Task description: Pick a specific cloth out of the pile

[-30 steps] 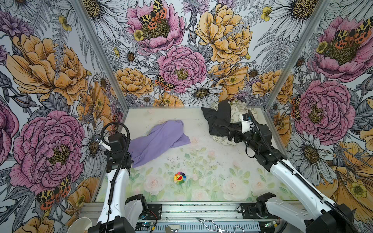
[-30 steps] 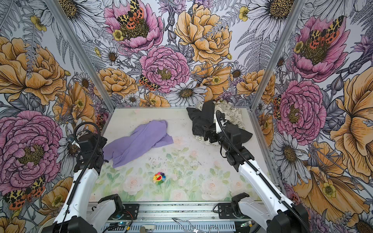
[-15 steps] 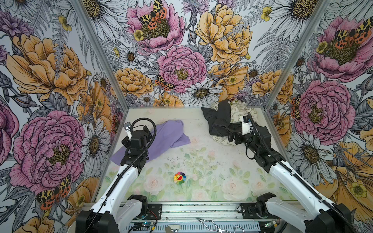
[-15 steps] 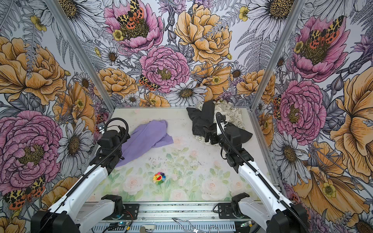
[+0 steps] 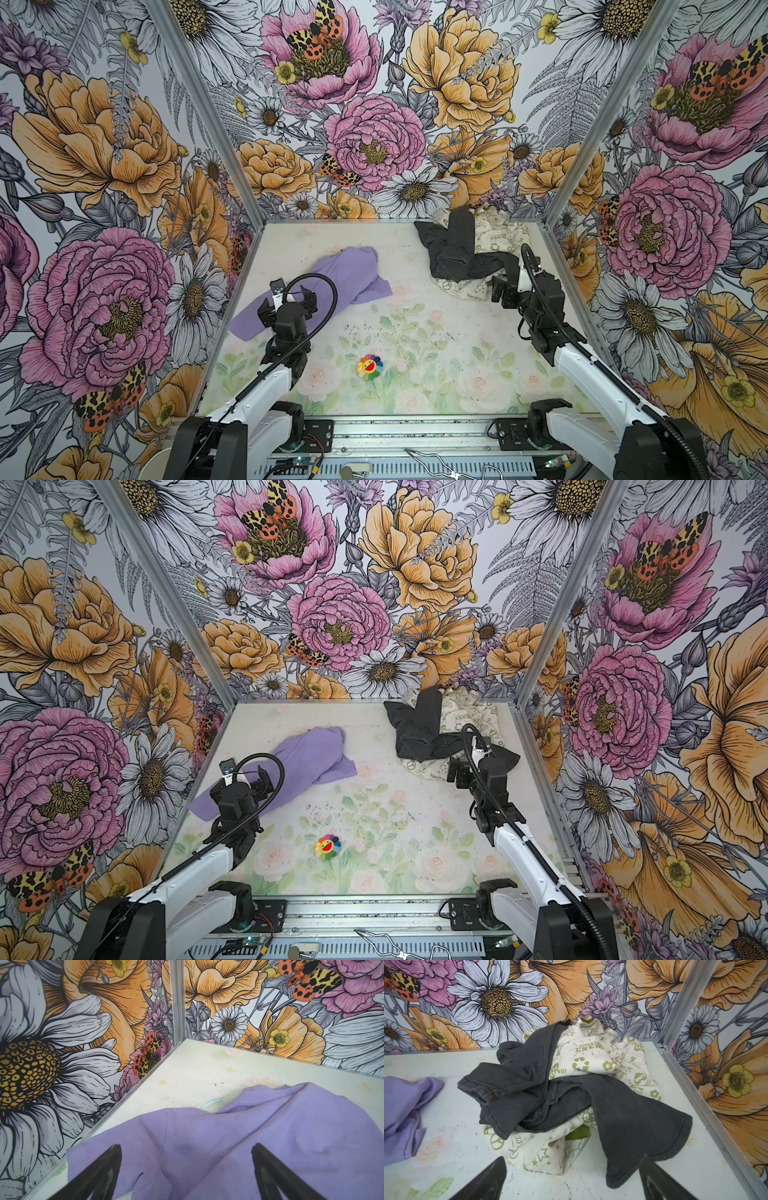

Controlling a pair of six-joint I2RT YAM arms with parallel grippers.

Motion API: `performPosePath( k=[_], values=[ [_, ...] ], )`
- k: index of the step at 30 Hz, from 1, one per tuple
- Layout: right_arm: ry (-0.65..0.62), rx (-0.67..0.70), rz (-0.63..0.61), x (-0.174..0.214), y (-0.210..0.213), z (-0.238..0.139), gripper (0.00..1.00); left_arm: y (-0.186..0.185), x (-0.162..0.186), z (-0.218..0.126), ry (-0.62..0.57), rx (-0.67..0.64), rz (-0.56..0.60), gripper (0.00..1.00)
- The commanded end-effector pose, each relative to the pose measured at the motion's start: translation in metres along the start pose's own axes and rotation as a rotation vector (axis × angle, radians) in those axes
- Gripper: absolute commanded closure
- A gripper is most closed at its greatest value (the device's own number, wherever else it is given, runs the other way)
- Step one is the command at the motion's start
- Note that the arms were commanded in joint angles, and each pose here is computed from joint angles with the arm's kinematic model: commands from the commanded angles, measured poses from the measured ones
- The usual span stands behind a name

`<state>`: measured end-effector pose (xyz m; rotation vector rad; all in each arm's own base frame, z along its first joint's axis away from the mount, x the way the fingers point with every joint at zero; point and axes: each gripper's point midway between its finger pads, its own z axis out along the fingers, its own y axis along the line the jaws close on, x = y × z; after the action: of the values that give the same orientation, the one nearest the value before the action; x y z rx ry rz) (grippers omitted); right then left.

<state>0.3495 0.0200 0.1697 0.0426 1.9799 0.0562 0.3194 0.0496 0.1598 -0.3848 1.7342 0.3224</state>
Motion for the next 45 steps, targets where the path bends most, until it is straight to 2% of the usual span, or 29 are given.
performPosePath(
  k=[1,4,10,17,22,24,31,36,45],
  values=[
    [-0.071,0.060,-0.005,-0.008,-0.016,0.008,0.01,-0.008,-0.027,0.001,-0.127,0.058,-0.030,0.01],
    [-0.070,0.082,-0.005,0.002,-0.025,0.019,0.01,-0.014,-0.020,0.007,-0.126,0.095,-0.031,0.01],
    [-0.146,0.094,-0.013,0.017,-0.033,0.035,0.01,-0.022,-0.014,0.017,-0.137,0.127,-0.010,0.01],
    [-0.186,0.084,-0.050,0.011,-0.038,0.045,0.00,-0.038,-0.014,0.030,-0.122,0.215,-0.010,0.01],
    [-0.239,0.069,-0.034,0.026,-0.042,0.056,0.00,-0.046,-0.007,0.042,-0.119,0.238,0.005,0.01],
    [-0.199,0.079,-0.022,0.029,-0.045,0.057,0.00,-0.050,-0.003,0.046,-0.106,0.250,0.016,0.02],
    [-0.184,0.081,-0.022,0.028,-0.045,0.062,0.01,-0.066,0.014,0.059,-0.064,0.297,0.054,0.01],
    [-0.172,0.087,-0.020,0.028,-0.047,0.065,0.01,-0.064,0.017,0.067,-0.017,0.288,0.049,0.02],
    [-0.143,0.088,-0.019,0.029,-0.047,0.070,0.01,-0.060,0.016,0.070,-0.011,0.287,0.026,0.02]
  ],
)
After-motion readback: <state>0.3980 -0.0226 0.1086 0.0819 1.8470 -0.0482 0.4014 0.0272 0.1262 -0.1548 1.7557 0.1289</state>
